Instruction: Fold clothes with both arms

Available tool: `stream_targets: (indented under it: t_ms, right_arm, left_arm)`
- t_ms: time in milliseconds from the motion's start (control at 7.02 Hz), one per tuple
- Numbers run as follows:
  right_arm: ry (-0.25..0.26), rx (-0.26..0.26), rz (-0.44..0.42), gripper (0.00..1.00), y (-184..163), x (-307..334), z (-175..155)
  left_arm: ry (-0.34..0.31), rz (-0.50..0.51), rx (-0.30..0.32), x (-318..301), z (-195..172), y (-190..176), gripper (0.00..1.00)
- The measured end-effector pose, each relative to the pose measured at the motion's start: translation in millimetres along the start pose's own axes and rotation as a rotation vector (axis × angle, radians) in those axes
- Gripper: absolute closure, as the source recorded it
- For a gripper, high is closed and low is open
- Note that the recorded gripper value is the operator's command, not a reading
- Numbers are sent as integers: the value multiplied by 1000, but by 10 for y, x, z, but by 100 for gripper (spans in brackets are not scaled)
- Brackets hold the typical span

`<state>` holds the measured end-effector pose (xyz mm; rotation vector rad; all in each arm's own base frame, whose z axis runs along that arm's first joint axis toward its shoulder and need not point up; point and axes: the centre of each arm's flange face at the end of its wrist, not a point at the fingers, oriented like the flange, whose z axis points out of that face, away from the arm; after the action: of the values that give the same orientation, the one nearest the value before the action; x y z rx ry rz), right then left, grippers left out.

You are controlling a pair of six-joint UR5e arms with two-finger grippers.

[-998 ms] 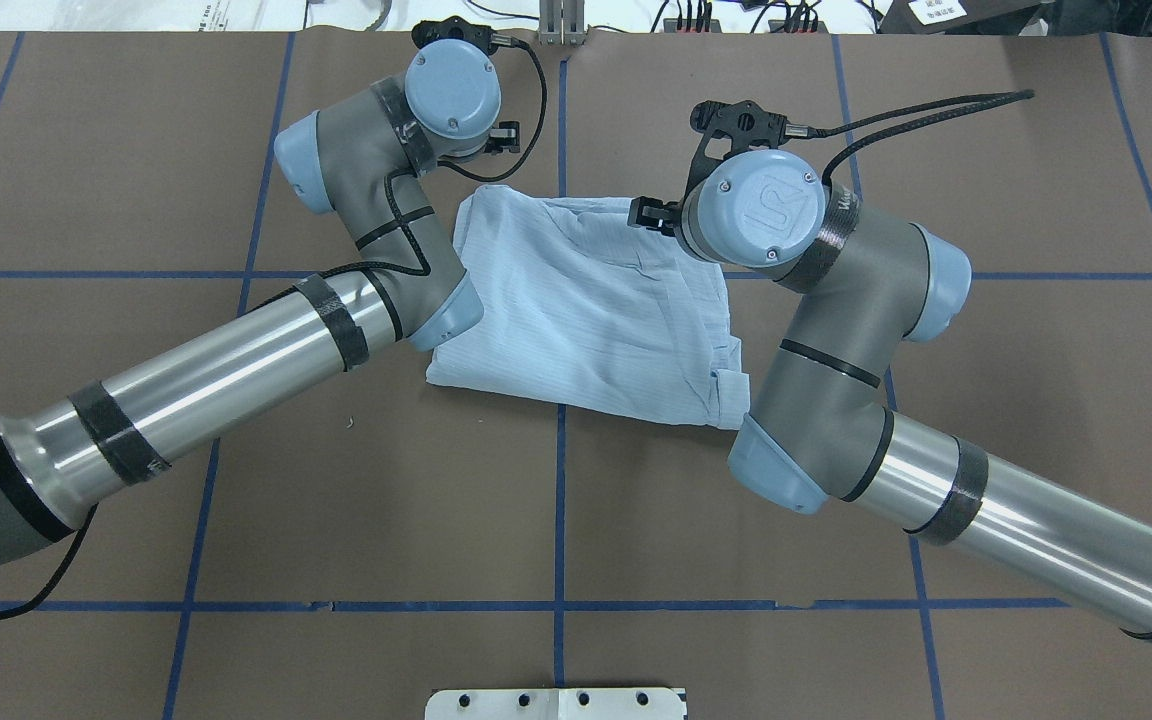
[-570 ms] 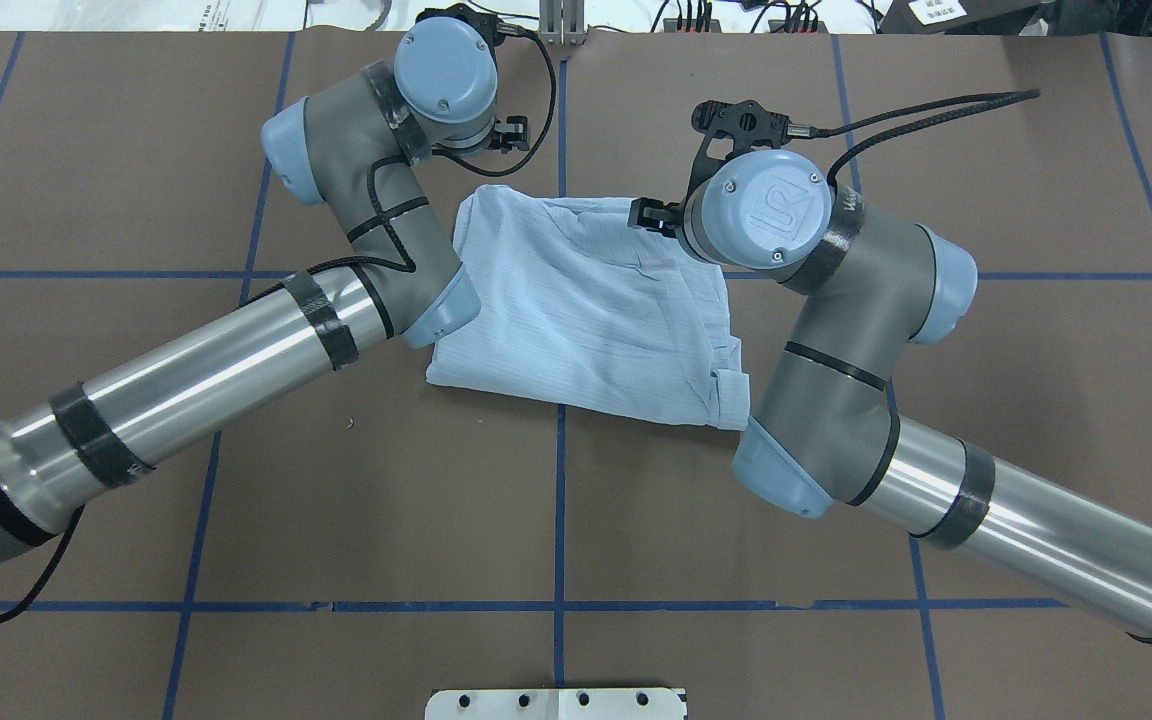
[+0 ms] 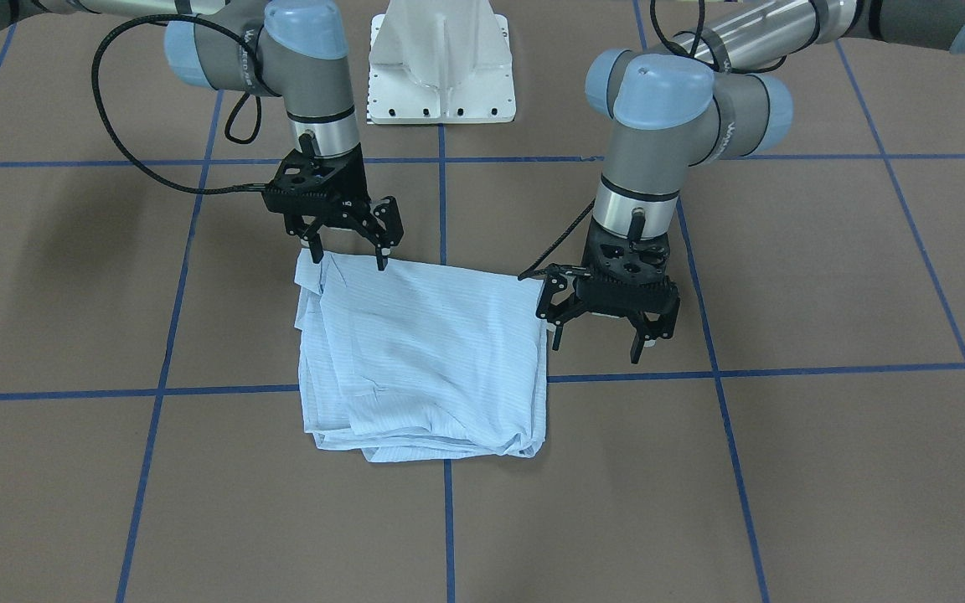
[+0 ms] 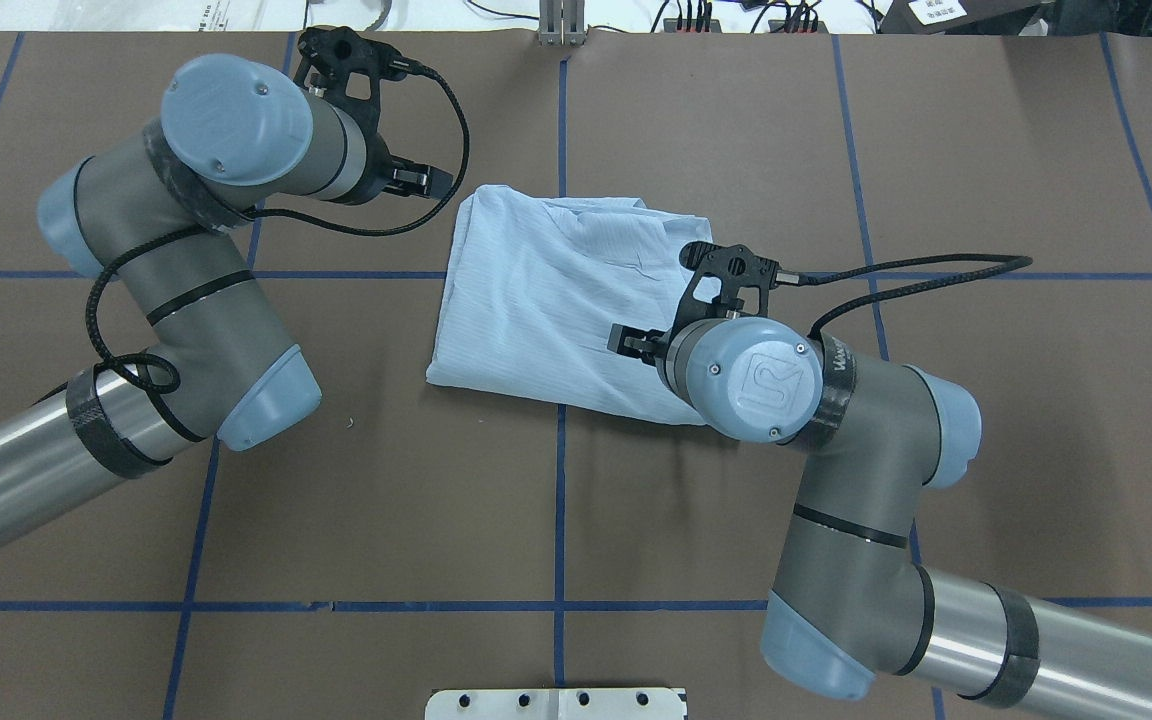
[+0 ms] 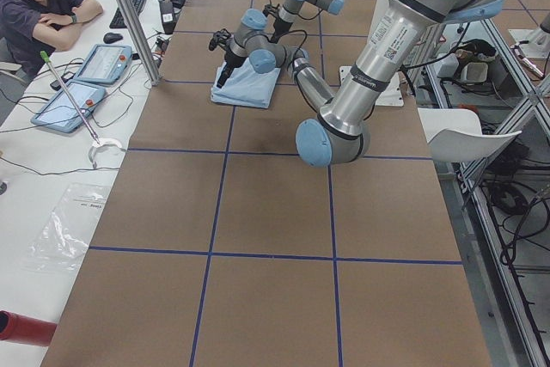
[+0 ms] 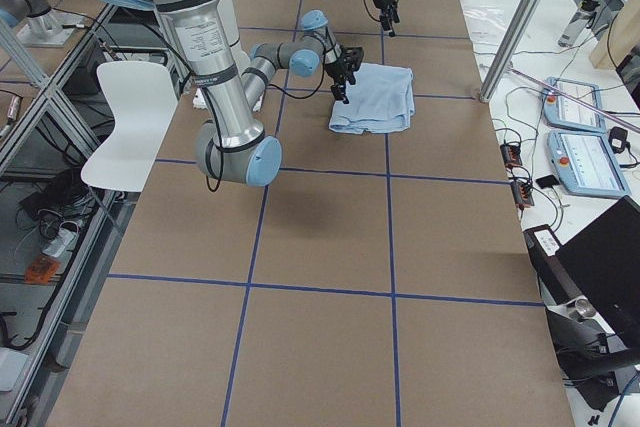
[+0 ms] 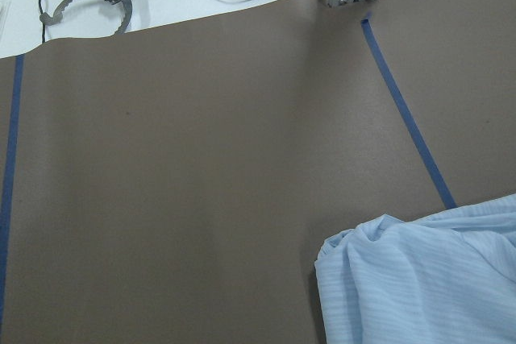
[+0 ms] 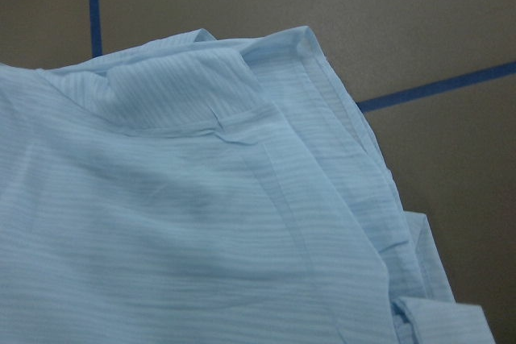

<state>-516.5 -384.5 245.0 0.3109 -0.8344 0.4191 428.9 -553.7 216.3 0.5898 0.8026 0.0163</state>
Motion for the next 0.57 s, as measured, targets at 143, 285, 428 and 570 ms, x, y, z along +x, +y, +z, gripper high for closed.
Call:
stream_targets:
  t_ms: [143, 285, 428, 570]
  right_arm:
    - [-19, -8, 7, 0, 124, 78, 51]
    - [-52, -16, 6, 0, 214, 252, 138]
    - [-75, -23, 3, 0, 301, 448, 229]
    - [-73, -25, -1, 0, 365, 581, 306]
  left_arm:
    - [4, 0, 7, 18, -36, -7, 0]
    - [10, -2, 13, 40, -75, -14, 0]
    - [15, -4, 19, 63, -107, -20, 0]
    - [18, -5, 22, 74, -123, -24, 0]
